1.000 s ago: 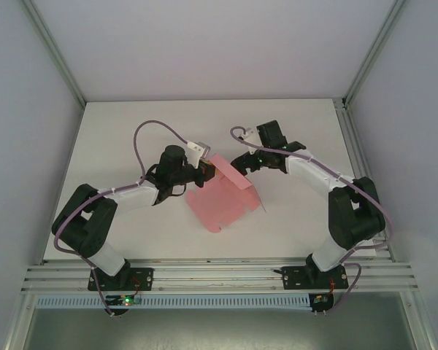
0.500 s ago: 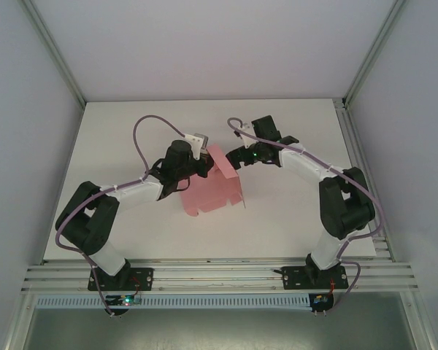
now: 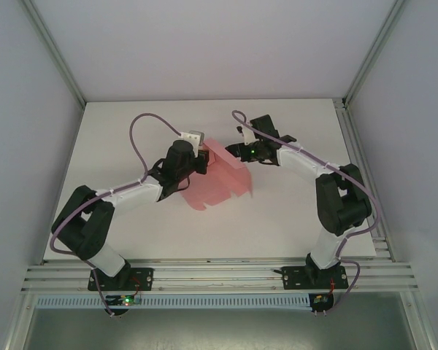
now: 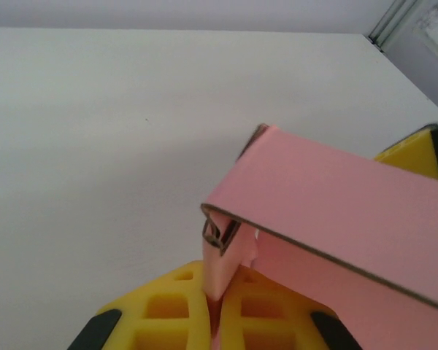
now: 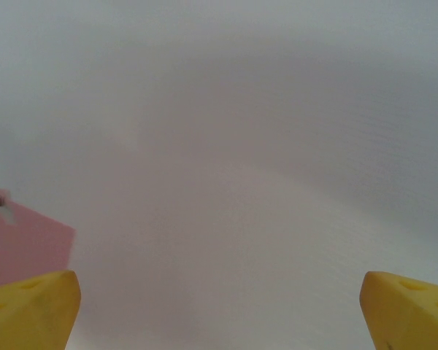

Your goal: Assemble paper box

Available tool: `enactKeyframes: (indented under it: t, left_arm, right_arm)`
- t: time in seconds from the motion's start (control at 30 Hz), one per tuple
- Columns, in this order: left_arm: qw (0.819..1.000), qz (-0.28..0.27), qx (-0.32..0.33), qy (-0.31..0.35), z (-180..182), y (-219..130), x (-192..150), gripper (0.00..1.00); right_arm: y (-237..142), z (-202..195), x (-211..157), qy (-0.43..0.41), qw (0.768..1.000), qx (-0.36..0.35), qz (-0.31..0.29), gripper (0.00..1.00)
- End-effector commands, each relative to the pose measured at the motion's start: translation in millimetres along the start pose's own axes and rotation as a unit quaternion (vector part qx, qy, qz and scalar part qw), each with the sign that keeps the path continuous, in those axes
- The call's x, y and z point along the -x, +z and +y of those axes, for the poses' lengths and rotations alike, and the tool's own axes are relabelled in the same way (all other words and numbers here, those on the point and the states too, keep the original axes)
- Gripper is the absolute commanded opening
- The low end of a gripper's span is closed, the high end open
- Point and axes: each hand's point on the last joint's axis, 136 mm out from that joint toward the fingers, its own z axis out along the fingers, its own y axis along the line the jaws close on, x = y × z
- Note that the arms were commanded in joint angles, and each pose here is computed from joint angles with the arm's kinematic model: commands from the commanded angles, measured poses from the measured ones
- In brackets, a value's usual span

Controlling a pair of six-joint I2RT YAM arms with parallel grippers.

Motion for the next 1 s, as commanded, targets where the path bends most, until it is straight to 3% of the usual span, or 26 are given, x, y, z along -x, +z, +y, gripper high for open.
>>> enactKeyframes:
  t: [0.0,0.13,0.27,0.43,0.57,0.63,0.83,0.97]
  left_arm:
    - [0.997,-0.049,-0.011,0.050,-10.1,-15.9,15.7,0.00]
    - [0.996,-0.038,-0.001,0.076,-4.0,-26.8,4.6,0.00]
    - [0.995,-0.009,0.027,0.099,7.0,-26.8,-8.4,0.00]
    - [0.992,-0.003,0.069,0.103,24.3,-25.9,-16.9,0.00]
    - [0.993,-0.006,0.064,0.100,22.7,-26.1,-15.4,0.00]
    - [0.993,-0.005,0.064,0.099,21.8,-25.8,-14.3,0.00]
    - [0.995,-0.019,0.044,0.092,13.9,-30.2,-7.3,0.00]
    - [0.996,-0.024,0.027,0.084,7.0,-31.6,-3.9,0.00]
  right_arm:
    - [-27.1,-22.1,-15.1,-0.015,0.997,-0.074,0.018,0.98]
    - [-62.5,-62.5,-19.3,-0.035,0.981,-0.188,0.017,0.98]
    - [-97.7,-64.5,-14.2,-0.068,0.973,-0.222,-0.002,0.98]
    - [-140.3,-41.5,-1.1,-0.118,0.971,-0.202,-0.050,0.98]
    - [-147.2,2.1,-10.5,-0.172,0.978,-0.094,-0.067,0.98]
    - [-145.2,19.8,-18.8,-0.196,0.977,-0.057,-0.062,0.98]
    - [-120.7,12.8,-38.5,-0.202,0.977,-0.070,-0.010,0.98]
    - [-97.3,24.4,-46.5,-0.216,0.975,-0.042,0.015,0.98]
